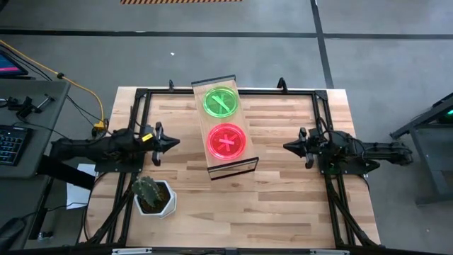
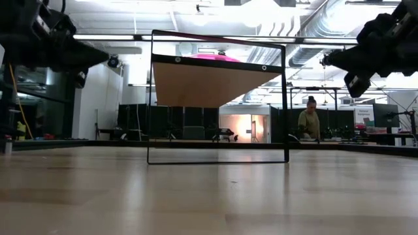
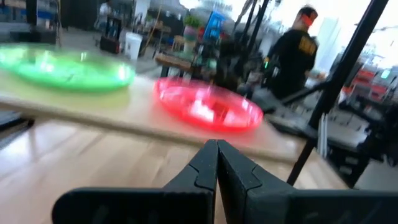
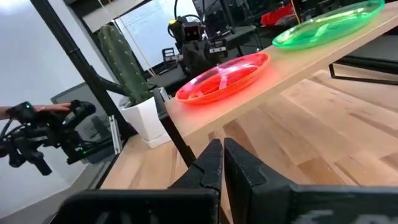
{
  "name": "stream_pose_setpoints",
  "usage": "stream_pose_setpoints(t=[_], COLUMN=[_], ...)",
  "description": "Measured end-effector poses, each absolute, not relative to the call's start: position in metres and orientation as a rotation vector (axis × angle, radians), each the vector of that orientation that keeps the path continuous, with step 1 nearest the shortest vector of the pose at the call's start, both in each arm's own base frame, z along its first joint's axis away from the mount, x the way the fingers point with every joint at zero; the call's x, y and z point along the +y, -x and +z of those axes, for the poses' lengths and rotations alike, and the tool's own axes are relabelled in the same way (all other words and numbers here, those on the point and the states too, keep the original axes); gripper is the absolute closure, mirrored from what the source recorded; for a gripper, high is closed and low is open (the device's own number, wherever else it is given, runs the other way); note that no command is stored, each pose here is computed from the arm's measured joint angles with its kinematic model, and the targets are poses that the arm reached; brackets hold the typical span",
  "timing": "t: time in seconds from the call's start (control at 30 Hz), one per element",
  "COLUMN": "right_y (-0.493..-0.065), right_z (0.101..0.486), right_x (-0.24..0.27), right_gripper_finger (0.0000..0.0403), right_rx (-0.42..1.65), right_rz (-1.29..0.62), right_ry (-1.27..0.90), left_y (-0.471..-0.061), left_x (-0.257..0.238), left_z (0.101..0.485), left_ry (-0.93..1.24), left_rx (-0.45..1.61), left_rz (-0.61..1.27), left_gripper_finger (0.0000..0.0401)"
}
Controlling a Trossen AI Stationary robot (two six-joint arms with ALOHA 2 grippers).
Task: Place and stack plates onto a shelf
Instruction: Return to Home Position
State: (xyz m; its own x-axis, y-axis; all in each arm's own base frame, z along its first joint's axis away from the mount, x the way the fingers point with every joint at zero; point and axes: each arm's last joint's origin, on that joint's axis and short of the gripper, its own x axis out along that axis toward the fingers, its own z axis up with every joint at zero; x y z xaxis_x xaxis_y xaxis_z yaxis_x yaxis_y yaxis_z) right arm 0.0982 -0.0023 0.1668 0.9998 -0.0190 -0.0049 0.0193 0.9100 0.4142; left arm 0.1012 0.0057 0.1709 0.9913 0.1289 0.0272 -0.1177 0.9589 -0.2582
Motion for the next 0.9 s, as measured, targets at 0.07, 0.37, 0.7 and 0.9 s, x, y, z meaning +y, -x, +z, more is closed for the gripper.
stream_pose_setpoints(t=[0.07, 0.37, 0.7, 0.9], right_y=[-0.0985, -0.0984, -0.0967, -0.0968], right_z=[0.1663, 0.1663, 0.1695, 0.1687], right_x=[-0.0023, -0.0023, -0.0023, -0.0023], right_gripper_finger=[0.0403, 0.0403, 0.0403, 0.0402], right_rx=[0.008, 0.010, -0.024, -0.016], right_rz=[-0.021, -0.021, -0.016, -0.017], right_ry=[-0.426, -0.429, -0.429, -0.429], left_y=[-0.0990, -0.0969, -0.0969, -0.0969], left_x=[0.0056, 0.0050, 0.0050, 0.0050], left_z=[0.1665, 0.1698, 0.1697, 0.1697], left_ry=[0.258, 0.259, 0.259, 0.259], left_rx=[-0.005, -0.044, -0.043, -0.043], left_rz=[0.126, 0.104, 0.104, 0.104], left_gripper_finger=[0.0400, 0.0400, 0.0400, 0.0400])
